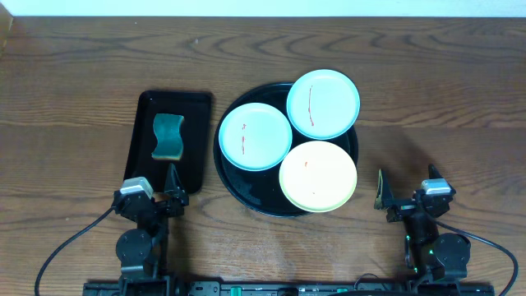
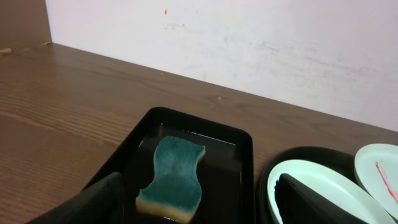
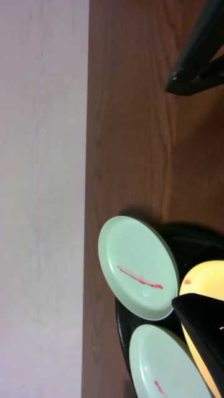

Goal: Clean dirty plates on tray and stack at the side

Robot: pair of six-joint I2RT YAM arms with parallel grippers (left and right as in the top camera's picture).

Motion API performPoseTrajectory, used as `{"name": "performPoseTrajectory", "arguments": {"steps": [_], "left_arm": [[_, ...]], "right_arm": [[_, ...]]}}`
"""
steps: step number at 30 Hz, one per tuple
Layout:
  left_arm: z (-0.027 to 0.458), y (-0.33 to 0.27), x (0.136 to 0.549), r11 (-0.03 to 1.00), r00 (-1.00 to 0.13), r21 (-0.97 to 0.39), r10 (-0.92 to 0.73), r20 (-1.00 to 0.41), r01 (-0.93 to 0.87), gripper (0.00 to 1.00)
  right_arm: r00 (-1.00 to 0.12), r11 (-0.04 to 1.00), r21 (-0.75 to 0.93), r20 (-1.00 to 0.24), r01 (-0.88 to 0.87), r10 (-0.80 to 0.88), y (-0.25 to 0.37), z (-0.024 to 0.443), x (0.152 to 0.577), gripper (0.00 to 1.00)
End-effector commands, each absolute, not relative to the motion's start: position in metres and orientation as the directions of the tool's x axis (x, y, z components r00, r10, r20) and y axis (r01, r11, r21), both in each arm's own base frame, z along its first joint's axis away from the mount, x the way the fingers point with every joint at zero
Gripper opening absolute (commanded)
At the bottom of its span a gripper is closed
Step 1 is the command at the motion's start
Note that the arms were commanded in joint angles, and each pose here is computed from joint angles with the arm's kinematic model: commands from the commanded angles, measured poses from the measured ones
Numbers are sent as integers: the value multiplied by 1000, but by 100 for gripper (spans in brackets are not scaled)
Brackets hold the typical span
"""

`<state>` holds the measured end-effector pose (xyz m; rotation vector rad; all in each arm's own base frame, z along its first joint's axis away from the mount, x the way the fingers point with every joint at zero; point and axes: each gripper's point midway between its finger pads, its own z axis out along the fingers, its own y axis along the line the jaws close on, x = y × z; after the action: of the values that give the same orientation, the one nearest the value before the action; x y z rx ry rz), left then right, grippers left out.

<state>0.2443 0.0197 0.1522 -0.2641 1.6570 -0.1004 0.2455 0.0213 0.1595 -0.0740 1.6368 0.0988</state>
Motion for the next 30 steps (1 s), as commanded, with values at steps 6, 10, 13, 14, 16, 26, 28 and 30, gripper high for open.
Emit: {"name": "performPoseTrajectory", "arguments": {"steps": [6,10,13,14,16,26,28,30], "left_arm": [[139,15,244,949,-123,-297,-309,-943,-109,78],[149,-8,243,951,-150,-308,-302,-941,22,78],[164,-17,242,946,-155,-315,-301,-941,74,78],[172,-19,242,945,-156,-316,-300,-941,89,78],[193,-22,242,942,-154,-317,-299,-942,108,78],[275,-20,263,956,-345,-287,-252,-904,54,78],[284,-20,269,961,-396,-272,-233,-888,46,78],[291,-18,274,963,-438,-268,-229,-869,27,78]], "right_arm": [[-42,959,24,-999,-283,13,51,166,240,99],[-59,928,86,-996,-363,69,65,170,234,99],[-82,900,168,-986,-402,148,72,180,230,99],[-90,888,196,-981,-415,174,75,185,229,99],[-103,866,242,-970,-437,220,79,199,226,99],[-123,855,205,-978,-477,166,87,283,249,99],[-162,841,222,-973,-494,162,92,293,259,99],[-223,823,252,-962,-509,157,97,302,271,99]]}}
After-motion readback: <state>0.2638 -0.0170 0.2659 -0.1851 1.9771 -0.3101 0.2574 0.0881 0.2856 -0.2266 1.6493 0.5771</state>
